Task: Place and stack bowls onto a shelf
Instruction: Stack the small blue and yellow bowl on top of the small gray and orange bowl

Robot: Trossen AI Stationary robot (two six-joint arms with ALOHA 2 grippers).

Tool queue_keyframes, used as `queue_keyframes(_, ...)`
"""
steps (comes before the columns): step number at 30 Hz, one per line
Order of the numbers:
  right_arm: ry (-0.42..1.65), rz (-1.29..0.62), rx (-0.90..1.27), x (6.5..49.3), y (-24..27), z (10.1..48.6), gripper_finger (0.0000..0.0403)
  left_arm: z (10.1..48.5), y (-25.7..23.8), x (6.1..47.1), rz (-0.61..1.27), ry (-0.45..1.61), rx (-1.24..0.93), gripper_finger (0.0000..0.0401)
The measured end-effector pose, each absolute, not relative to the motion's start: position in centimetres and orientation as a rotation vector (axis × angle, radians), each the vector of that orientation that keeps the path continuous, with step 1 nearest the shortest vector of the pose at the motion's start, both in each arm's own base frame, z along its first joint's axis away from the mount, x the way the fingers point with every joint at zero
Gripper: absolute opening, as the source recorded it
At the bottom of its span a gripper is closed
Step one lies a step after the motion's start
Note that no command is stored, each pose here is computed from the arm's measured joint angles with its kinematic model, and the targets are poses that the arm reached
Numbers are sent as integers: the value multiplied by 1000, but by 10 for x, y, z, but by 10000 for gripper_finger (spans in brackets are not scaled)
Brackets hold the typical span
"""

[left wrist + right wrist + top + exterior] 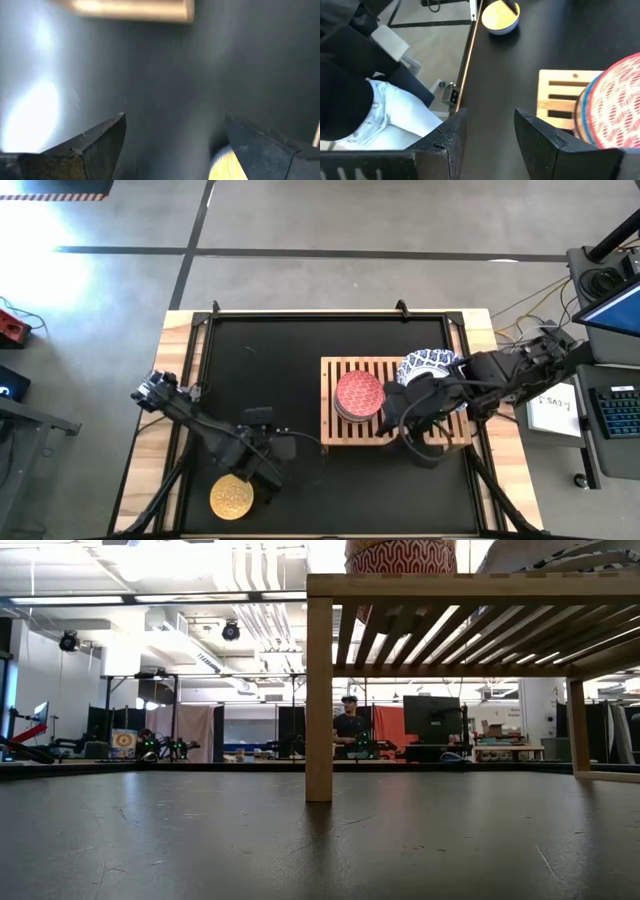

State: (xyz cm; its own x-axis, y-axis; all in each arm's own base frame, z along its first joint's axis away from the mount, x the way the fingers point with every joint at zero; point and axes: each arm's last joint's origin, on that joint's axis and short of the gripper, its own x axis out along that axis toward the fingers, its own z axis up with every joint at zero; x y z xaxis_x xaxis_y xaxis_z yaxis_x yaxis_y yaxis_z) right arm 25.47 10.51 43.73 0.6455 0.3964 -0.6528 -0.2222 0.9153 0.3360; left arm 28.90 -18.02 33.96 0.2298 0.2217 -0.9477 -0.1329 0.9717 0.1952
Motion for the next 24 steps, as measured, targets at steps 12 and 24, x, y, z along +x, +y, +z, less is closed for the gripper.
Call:
queue_keyframes(12, 833, 346, 230, 248, 106, 437, 153, 276, -153, 227, 226, 1409, -258, 320)
queue_keyframes(24, 921, 196, 165, 239, 98, 430, 153, 234, -137, 177, 154, 1303, -560, 320)
